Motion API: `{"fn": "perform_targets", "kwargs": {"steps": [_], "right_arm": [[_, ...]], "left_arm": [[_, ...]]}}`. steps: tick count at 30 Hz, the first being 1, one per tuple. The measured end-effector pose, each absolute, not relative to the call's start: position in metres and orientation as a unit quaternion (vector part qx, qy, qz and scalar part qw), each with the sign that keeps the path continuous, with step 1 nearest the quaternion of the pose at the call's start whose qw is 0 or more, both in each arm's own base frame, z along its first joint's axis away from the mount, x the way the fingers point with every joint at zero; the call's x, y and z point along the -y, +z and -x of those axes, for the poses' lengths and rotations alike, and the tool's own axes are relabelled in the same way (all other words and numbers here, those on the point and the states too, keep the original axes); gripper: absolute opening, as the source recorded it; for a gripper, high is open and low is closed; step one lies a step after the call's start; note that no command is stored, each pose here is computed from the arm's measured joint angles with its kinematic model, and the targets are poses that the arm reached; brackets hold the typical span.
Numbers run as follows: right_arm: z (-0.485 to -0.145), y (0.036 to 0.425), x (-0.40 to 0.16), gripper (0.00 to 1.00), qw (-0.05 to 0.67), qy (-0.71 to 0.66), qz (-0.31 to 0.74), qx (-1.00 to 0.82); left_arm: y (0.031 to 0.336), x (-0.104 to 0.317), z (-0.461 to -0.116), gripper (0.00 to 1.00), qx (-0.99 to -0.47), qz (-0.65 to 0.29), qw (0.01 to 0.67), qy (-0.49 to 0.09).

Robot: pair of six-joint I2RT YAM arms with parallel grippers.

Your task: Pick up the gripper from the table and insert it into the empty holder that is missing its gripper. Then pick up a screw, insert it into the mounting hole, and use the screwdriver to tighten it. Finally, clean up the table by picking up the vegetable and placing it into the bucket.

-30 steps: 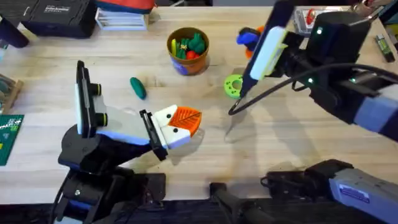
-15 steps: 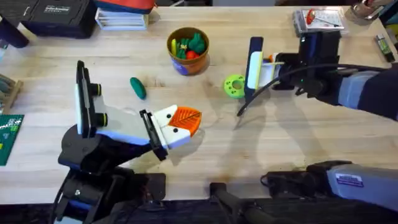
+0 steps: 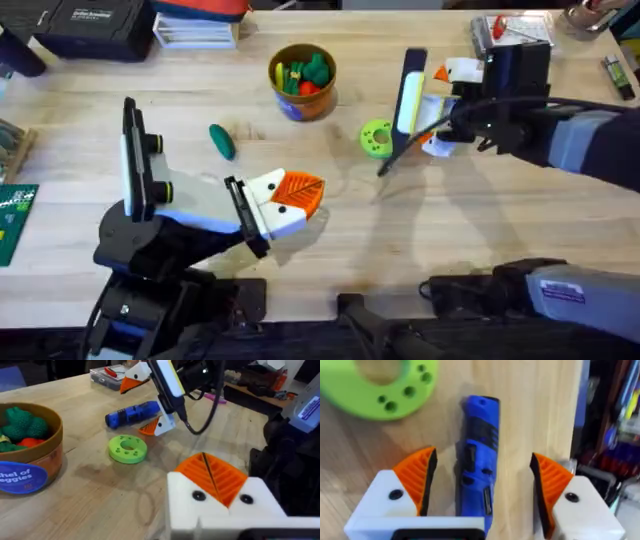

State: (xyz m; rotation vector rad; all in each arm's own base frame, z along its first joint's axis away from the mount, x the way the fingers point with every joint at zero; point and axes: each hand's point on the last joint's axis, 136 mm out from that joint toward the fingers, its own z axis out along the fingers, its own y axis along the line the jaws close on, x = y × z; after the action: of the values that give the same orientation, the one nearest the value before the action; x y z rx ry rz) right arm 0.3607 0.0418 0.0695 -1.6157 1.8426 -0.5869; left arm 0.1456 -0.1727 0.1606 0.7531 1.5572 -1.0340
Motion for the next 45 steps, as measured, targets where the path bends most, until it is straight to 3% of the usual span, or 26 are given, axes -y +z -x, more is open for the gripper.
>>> {"fn": "perform_targets", "kwargs": {"steps": [8,9,11,15,16,20,21,27,32,38,45], "right_arm": [[-0.345,0.132,-0.038,0.994,0.387,-0.2,0.478,-0.763],[-0.339,0.14,-0.037,0.994,0.391,-0.195,0.465,-0.77],[-0.327,0.155,-0.037,0.994,0.401,-0.182,0.438,-0.784],[-0.292,0.18,-0.045,0.994,0.412,-0.133,0.387,-0.814],[-0.281,0.182,-0.049,0.994,0.411,-0.116,0.381,-0.82],[-0.237,0.187,-0.07,0.994,0.41,-0.035,0.368,-0.834],[-0.211,0.189,-0.084,0.994,0.411,0.022,0.357,-0.839],[-0.196,0.196,-0.092,0.994,0.421,0.073,0.32,-0.846],[-0.2,0.203,-0.094,0.994,0.434,0.086,0.303,-0.844],[-0.205,0.21,-0.097,0.994,0.449,0.091,0.297,-0.838],[-0.205,0.21,-0.097,0.994,0.449,0.092,0.296,-0.838]], "left_arm": [[0.161,0.173,-0.146,0.03,-0.653,-0.316,0.534,-0.434],[0.161,0.173,-0.146,0.074,-0.653,-0.317,0.535,-0.433],[0.161,0.173,-0.146,0.311,-0.653,-0.317,0.535,-0.433],[0.161,0.173,-0.146,0.931,-0.653,-0.317,0.534,-0.433],[0.161,0.173,-0.146,0.971,-0.653,-0.316,0.534,-0.433],[0.161,0.173,-0.146,0.985,-0.653,-0.316,0.534,-0.433],[0.161,0.172,-0.146,0.986,-0.654,-0.315,0.536,-0.432],[0.169,0.169,-0.152,0.986,-0.65,-0.307,0.555,-0.418],[0.188,0.151,-0.162,0.985,-0.712,-0.242,0.543,-0.373],[0.218,0.118,-0.188,0.986,-0.798,-0.161,0.513,-0.271],[0.182,0.087,-0.237,0.986,-0.907,-0.08,0.384,-0.154]]}}
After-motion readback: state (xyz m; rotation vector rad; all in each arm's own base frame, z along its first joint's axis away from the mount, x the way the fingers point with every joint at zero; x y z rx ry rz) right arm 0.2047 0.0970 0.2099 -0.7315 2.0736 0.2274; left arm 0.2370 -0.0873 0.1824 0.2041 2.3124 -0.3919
